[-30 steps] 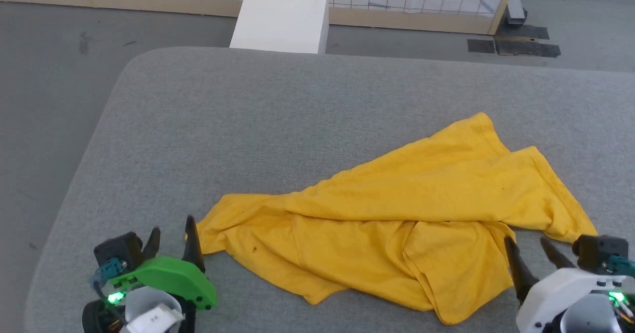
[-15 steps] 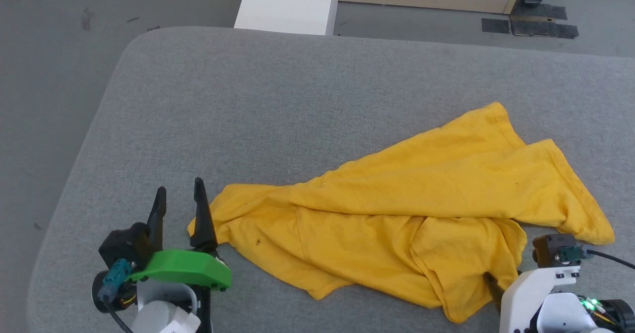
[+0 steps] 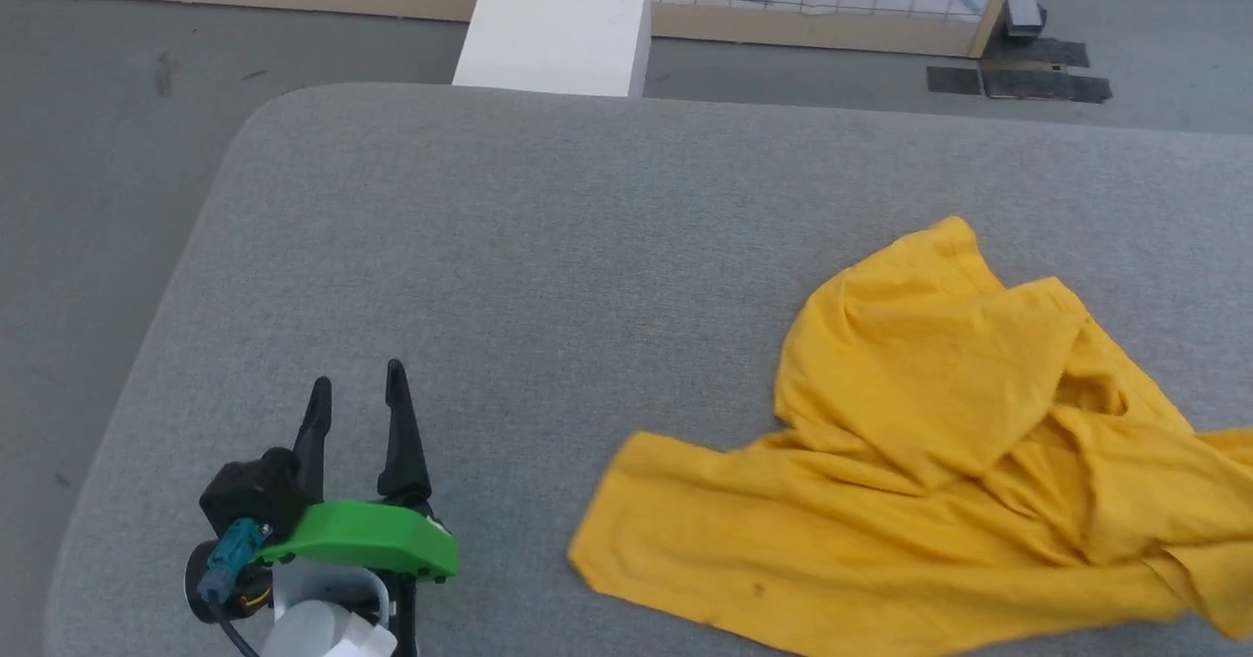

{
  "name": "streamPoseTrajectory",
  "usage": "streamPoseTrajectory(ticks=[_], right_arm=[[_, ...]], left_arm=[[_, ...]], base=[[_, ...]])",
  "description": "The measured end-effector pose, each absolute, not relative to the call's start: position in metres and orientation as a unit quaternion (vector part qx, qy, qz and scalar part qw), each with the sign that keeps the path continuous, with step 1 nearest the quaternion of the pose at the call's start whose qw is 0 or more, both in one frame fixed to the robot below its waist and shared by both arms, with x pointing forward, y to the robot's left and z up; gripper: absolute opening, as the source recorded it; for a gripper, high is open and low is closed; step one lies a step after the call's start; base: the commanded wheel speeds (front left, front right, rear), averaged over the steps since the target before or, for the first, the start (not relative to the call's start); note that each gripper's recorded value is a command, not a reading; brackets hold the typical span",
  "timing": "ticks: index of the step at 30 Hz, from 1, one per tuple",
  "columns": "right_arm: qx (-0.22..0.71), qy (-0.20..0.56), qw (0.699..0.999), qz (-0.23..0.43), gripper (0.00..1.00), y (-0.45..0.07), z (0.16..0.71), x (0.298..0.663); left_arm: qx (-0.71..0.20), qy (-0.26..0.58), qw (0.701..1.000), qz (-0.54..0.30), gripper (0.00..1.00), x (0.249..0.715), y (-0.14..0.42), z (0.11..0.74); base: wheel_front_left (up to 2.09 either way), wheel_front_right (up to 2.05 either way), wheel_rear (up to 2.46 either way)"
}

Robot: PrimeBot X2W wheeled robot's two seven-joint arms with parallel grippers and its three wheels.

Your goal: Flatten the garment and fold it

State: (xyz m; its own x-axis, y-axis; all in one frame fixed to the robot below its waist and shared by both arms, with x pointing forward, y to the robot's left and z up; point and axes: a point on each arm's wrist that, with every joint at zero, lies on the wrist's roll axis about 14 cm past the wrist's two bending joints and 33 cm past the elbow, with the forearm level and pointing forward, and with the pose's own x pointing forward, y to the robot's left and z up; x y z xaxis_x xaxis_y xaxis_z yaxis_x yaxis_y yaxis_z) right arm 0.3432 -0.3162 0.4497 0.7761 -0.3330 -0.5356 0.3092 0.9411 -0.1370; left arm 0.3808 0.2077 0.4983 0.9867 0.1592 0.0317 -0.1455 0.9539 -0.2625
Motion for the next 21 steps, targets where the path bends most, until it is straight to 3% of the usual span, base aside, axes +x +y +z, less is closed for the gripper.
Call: streamPoseTrajectory(ticks=[3, 4, 5, 6, 12, 16, 21], right_arm=[[-0.009, 0.307, 0.929, -0.205, 0.0, -0.337, 0.44, 0.326], [-0.004, 0.313, 0.926, -0.209, 0.18, -0.339, 0.436, 0.323], [0.0, 0.318, 0.925, -0.21, 0.44, -0.34, 0.432, 0.32], [0.005, 0.32, 0.924, -0.209, 1.0, -0.339, 0.428, 0.319], [0.024, 0.236, 0.954, -0.181, 1.0, -0.324, 0.444, 0.335], [0.03, 0.178, 0.972, -0.151, 1.0, -0.305, 0.459, 0.345], [0.032, 0.141, 0.982, -0.125, 1.0, -0.289, 0.471, 0.347]], left_arm=[[-0.136, -0.022, 0.989, 0.063, 1.0, 0.383, 0.199, 0.496], [-0.137, -0.019, 0.989, 0.058, 1.0, 0.384, 0.196, 0.494], [-0.138, -0.017, 0.989, 0.053, 1.0, 0.384, 0.193, 0.492], [-0.138, -0.014, 0.989, 0.049, 1.0, 0.385, 0.19, 0.491], [-0.132, 0.024, 0.991, -0.007, 1.0, 0.383, 0.161, 0.478], [-0.12, 0.107, 0.983, -0.092, 1.0, 0.369, 0.121, 0.455], [-0.101, 0.229, 0.952, -0.178, 1.0, 0.339, 0.077, 0.425]], base=[[0.0, 0.0, 0.0], [0.0, 0.0, 0.0], [0.0, 0.0, 0.0], [0.0, 0.0, 0.0], [0.0, 0.0, 0.0], [0.0, 0.0, 0.0], [0.0, 0.0, 0.0]])
